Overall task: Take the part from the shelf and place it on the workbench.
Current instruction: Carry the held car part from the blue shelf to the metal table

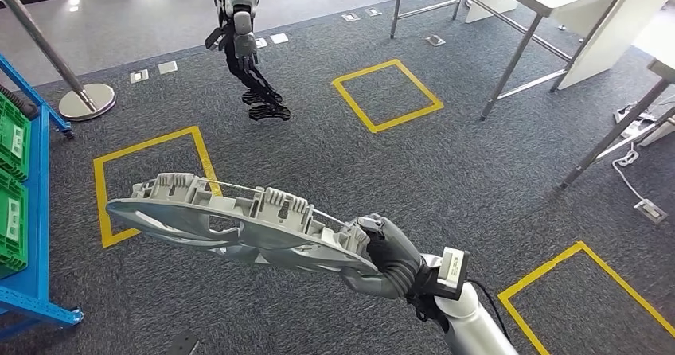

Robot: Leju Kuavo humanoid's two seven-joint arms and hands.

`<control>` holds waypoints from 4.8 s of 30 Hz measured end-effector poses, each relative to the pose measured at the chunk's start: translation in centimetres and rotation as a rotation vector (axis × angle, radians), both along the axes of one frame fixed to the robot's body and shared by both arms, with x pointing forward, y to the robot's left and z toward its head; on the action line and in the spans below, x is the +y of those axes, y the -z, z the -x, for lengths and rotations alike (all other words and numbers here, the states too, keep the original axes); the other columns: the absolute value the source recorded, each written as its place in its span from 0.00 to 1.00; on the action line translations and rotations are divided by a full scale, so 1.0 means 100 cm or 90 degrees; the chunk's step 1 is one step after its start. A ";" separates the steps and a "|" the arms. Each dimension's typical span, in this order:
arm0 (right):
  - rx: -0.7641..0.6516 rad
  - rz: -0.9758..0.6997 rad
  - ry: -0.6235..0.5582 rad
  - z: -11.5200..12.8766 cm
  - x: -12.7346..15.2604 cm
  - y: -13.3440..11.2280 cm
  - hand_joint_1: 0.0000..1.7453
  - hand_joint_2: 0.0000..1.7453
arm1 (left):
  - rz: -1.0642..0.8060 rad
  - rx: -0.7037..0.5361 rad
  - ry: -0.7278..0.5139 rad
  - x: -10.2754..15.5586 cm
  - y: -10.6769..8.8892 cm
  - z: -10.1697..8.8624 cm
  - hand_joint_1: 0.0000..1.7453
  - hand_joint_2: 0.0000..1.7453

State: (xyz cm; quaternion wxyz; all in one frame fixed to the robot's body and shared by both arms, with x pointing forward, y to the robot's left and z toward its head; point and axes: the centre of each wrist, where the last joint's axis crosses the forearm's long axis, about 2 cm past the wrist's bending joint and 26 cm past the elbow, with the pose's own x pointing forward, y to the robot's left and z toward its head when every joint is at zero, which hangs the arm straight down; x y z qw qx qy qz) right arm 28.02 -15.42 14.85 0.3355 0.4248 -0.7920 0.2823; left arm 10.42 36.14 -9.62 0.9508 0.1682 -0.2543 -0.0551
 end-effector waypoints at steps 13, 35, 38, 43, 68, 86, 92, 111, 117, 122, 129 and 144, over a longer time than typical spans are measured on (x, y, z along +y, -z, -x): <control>0.005 0.002 0.012 0.006 0.001 0.005 1.00 1.00 | 0.000 0.002 0.001 -0.001 0.000 0.002 0.00 1.00; 0.002 -0.003 0.019 0.006 0.006 0.003 1.00 1.00 | 0.006 0.023 0.010 0.000 0.000 0.001 0.00 1.00; -0.001 -0.001 0.022 0.006 0.006 0.002 1.00 1.00 | 0.008 0.021 0.008 0.000 0.000 0.001 0.00 1.00; -0.011 -0.003 0.021 0.001 0.006 -0.002 1.00 1.00 | 0.008 0.020 0.008 -0.002 0.000 -0.001 0.00 1.00; -0.002 0.003 0.035 0.004 0.007 0.003 1.00 1.00 | -0.014 0.019 0.020 -0.005 0.001 0.000 0.00 1.00; -0.020 -0.001 0.040 -0.002 0.011 -0.006 1.00 1.00 | -0.020 0.016 0.028 -0.006 0.000 -0.001 0.00 1.00; -0.022 0.000 0.037 -0.003 0.011 -0.007 1.00 1.00 | -0.021 0.013 0.037 -0.007 0.000 -0.004 0.00 1.00; -0.036 0.009 0.056 -0.009 0.013 -0.013 1.00 1.00 | -0.019 0.012 0.030 -0.007 -0.001 -0.007 0.00 1.00; -0.026 0.006 0.074 -0.009 0.013 -0.010 1.00 1.00 | -0.023 0.011 0.021 -0.005 0.000 -0.001 0.00 1.00; -0.031 -0.008 0.075 -0.013 0.014 -0.016 1.00 1.00 | -0.025 0.014 0.018 -0.005 0.000 0.000 0.00 1.00; -0.017 -0.007 0.077 -0.012 0.014 -0.015 1.00 1.00 | -0.025 0.016 0.017 -0.005 0.001 0.004 0.00 1.00; -0.025 -0.010 -0.054 -0.002 0.035 -0.016 1.00 1.00 | -0.027 0.019 0.038 -0.006 0.000 -0.003 0.00 1.00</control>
